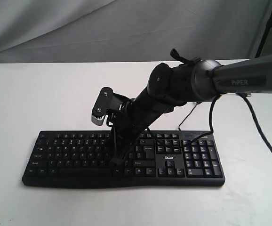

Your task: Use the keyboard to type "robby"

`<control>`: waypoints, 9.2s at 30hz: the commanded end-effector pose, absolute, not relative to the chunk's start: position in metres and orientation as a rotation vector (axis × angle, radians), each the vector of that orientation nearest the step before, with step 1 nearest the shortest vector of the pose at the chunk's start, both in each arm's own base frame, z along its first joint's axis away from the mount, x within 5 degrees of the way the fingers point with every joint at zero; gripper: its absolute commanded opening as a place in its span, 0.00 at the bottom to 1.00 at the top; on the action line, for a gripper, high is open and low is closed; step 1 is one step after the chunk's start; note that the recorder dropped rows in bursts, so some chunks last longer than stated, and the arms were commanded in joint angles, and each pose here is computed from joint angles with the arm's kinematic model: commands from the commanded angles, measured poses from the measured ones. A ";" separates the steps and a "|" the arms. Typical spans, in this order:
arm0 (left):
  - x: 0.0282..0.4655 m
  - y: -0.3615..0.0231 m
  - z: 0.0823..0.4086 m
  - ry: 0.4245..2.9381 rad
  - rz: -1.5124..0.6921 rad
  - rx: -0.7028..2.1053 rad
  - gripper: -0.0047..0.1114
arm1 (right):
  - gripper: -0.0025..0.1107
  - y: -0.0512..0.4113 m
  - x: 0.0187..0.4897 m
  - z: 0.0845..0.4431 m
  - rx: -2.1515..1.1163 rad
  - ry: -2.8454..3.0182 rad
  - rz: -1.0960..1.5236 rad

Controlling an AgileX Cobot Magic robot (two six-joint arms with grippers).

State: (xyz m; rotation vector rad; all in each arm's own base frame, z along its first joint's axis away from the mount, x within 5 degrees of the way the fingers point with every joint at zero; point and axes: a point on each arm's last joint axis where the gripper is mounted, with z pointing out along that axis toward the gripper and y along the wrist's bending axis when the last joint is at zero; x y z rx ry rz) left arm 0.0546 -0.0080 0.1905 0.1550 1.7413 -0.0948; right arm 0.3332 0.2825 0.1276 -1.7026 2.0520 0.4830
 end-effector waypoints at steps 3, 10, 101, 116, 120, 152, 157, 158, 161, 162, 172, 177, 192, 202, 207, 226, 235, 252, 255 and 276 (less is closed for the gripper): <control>0.055 -0.008 0.190 1.736 -0.097 0.161 0.04 | 0.02 0.282 0.333 0.127 -1.708 2.052 0.475; 0.055 -0.008 0.190 1.736 -0.097 0.161 0.04 | 0.02 0.282 0.333 0.127 -1.705 2.058 0.476; 0.055 -0.008 0.190 1.736 -0.097 0.161 0.04 | 0.02 0.340 0.296 0.122 -1.704 1.976 0.526; 0.055 -0.008 0.190 1.736 -0.097 0.161 0.04 | 0.02 0.340 0.296 0.120 -1.707 1.980 0.525; 0.055 -0.008 0.190 1.736 -0.097 0.161 0.04 | 0.02 0.340 0.296 0.120 -1.705 1.985 0.528; 0.055 -0.008 0.190 1.736 -0.097 0.161 0.04 | 0.02 0.340 0.295 0.134 -1.696 1.954 0.524; 0.055 -0.008 0.190 1.736 -0.097 0.161 0.04 | 0.02 0.340 0.295 0.120 -1.708 1.984 0.528; 0.055 -0.008 0.190 1.736 -0.097 0.161 0.04 | 0.02 0.340 0.295 0.119 -1.707 1.987 0.529; 0.055 -0.008 0.190 1.736 -0.097 0.161 0.04 | 0.02 0.340 0.295 0.119 -1.709 1.990 0.533; 0.055 -0.008 0.190 1.736 -0.097 0.161 0.04 | 0.02 0.340 0.295 0.119 -1.706 1.993 0.534; 0.055 -0.008 0.190 1.736 -0.097 0.161 0.04 | 0.02 0.340 0.295 0.113 -1.708 2.005 0.539; 0.055 -0.008 0.190 1.736 -0.097 0.161 0.04 | 0.02 0.340 0.295 0.122 -1.701 1.988 0.540; 0.055 -0.008 0.190 1.736 -0.097 0.161 0.04 | 0.02 0.335 0.303 0.138 -1.674 1.937 0.484; 0.055 -0.008 0.190 1.736 -0.097 0.161 0.04 | 0.02 0.326 0.314 0.138 -1.645 1.947 0.466; 0.055 -0.008 0.190 1.736 -0.097 0.161 0.04 | 0.02 0.324 0.317 0.139 -1.637 1.948 0.459; 0.055 -0.008 0.190 1.736 -0.097 0.161 0.04 | 0.02 0.332 0.331 0.131 -1.649 1.996 0.511; 0.055 -0.008 0.190 1.736 -0.097 0.161 0.04 | 0.02 0.328 0.336 0.130 -1.626 2.006 0.501; 0.055 -0.008 0.190 1.736 -0.097 0.161 0.04 | 0.02 0.328 0.335 0.124 -1.637 2.024 0.517; 0.055 -0.008 0.190 1.736 -0.097 0.161 0.04 | 0.02 0.328 0.334 0.123 -1.644 2.027 0.523; 0.055 -0.008 0.190 1.736 -0.097 0.161 0.04 | 0.02 0.334 0.328 0.123 -1.673 2.007 0.529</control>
